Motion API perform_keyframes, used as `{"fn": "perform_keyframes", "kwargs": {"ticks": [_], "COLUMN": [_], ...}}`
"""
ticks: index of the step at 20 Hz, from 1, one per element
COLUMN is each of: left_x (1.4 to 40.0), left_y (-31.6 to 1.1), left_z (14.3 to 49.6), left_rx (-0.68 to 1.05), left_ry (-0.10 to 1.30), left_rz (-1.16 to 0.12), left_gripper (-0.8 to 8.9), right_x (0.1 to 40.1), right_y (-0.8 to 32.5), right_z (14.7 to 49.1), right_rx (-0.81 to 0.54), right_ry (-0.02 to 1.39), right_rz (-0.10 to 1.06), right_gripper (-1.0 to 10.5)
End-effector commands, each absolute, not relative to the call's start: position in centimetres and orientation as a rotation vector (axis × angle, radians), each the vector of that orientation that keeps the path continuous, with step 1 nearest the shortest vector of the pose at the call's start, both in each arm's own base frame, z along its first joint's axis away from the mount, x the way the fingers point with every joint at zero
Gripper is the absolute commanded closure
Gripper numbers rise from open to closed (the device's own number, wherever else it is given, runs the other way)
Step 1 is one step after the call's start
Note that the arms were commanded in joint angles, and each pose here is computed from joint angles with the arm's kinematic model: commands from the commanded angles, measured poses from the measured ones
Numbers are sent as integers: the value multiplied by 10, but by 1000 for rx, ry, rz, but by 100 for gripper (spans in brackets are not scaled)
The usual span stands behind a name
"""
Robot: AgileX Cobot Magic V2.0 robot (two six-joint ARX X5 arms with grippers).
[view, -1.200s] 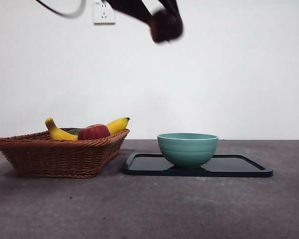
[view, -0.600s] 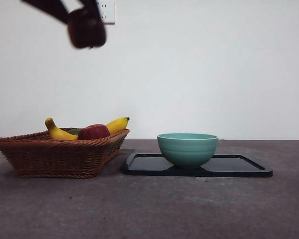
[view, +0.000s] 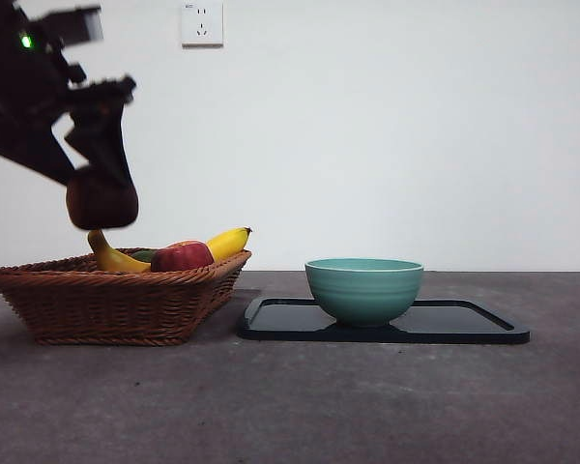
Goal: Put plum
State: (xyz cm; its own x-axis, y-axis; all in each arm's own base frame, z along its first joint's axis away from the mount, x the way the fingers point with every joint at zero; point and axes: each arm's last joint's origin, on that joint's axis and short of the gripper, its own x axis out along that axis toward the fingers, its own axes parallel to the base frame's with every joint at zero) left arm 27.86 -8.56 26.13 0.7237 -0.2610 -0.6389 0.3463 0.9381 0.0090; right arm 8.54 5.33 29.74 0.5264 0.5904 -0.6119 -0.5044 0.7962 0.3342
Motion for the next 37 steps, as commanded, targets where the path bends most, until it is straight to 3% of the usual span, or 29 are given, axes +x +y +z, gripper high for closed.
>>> {"fn": "perform_keyframes", "kwargs": {"ticks": [1, 7, 11, 15, 21, 27, 32, 37], "left_x": [292, 311, 314, 313, 294, 223, 170, 135], "left_y": [-90, -96, -96, -97, -96, -92, -80, -70], "left_z": [245, 201, 192, 192, 248, 318, 342, 342], "left_rx": [156, 169, 173, 165, 120, 49, -1, -37], "left_ry": [717, 842, 875, 879, 718, 579, 569, 683], "left_rz": [-345, -346, -346, -343, -371, -587, -763, -886], "left_gripper": [598, 598, 595, 404, 407, 408, 409, 411], "right_x": [86, 86, 86, 87, 87, 87, 87, 87], "right_y": [54, 54, 54, 54, 54, 55, 55, 55], "right_z": [300, 300, 300, 301, 301, 302, 302, 302], "right_rx": [110, 110, 108, 110, 110, 112, 112, 113], "right_ry": [758, 758, 756, 741, 739, 727, 727, 728], "right_rz": [669, 668, 662, 666, 666, 668, 668, 668], "right_gripper": [720, 720, 720, 720, 720, 720, 720, 720]}}
